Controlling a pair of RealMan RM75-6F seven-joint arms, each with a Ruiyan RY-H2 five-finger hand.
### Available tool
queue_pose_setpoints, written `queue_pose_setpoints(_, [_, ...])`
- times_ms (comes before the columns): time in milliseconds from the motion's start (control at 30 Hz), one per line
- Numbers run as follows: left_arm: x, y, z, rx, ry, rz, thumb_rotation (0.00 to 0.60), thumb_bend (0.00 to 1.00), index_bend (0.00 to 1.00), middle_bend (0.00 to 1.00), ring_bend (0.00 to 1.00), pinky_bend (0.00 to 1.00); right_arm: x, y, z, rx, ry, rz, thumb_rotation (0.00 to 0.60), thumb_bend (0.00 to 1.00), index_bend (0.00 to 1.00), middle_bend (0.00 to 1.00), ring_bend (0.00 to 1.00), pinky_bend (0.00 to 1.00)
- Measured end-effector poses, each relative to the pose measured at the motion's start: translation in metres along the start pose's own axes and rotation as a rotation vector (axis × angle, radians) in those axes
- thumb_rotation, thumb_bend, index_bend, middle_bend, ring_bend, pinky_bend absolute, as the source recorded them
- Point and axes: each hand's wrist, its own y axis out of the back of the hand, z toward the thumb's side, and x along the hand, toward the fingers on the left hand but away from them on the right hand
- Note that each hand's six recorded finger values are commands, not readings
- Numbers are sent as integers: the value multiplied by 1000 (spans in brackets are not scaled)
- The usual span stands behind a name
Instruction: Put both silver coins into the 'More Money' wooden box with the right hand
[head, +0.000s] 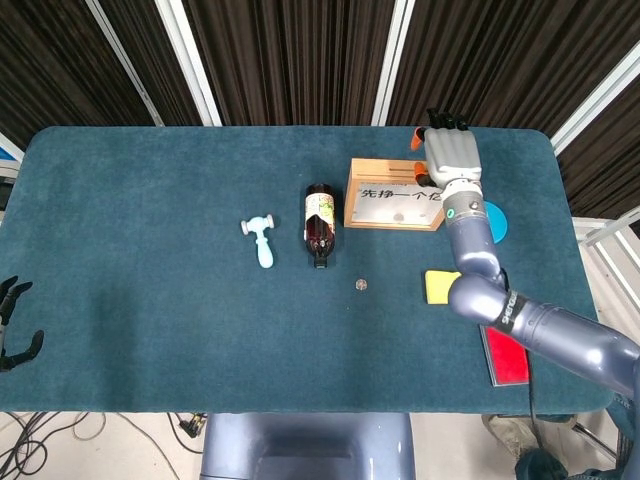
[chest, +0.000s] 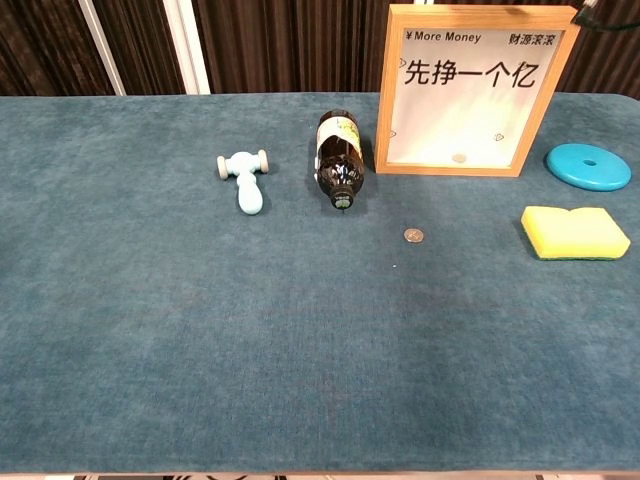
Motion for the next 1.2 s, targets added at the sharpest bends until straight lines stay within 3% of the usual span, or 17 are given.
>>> queue_pose_setpoints(133, [0,0,0,1,2,-1,600,399,141,0,0,18,26,2,-6,-9,39,-69,600,510,384,10,0,0])
queue_pose_setpoints(300, [0,-1,0,0,7,-1,600,399,141,0,0,19,63,-1,-20,-49,105,-152,600,392,313,10,0,0])
queue_pose_setpoints(533, [0,0,1,-2,4,4,600,399,142,0,0,19,132,-40,-55,-89,179,-192,600,385,310,10,0,0])
queue_pose_setpoints(633, [0,0,2,-4,-2,1,600,399,142,0,0,20,157,-68,-66,-118,178,-180,600,385,310,10,0,0])
queue_pose_setpoints(833, [0,2,5,-12,-21,6,600,400,141,0,0,19,181,-126,-74,-187,158,-90,600,384,310,10,0,0])
queue_pose_setpoints(1200, [-1,2,8,-19,-47,4,600,399,141,0,0,20,179,-185,-54,-194,194,-38,600,384,310,11,0,0])
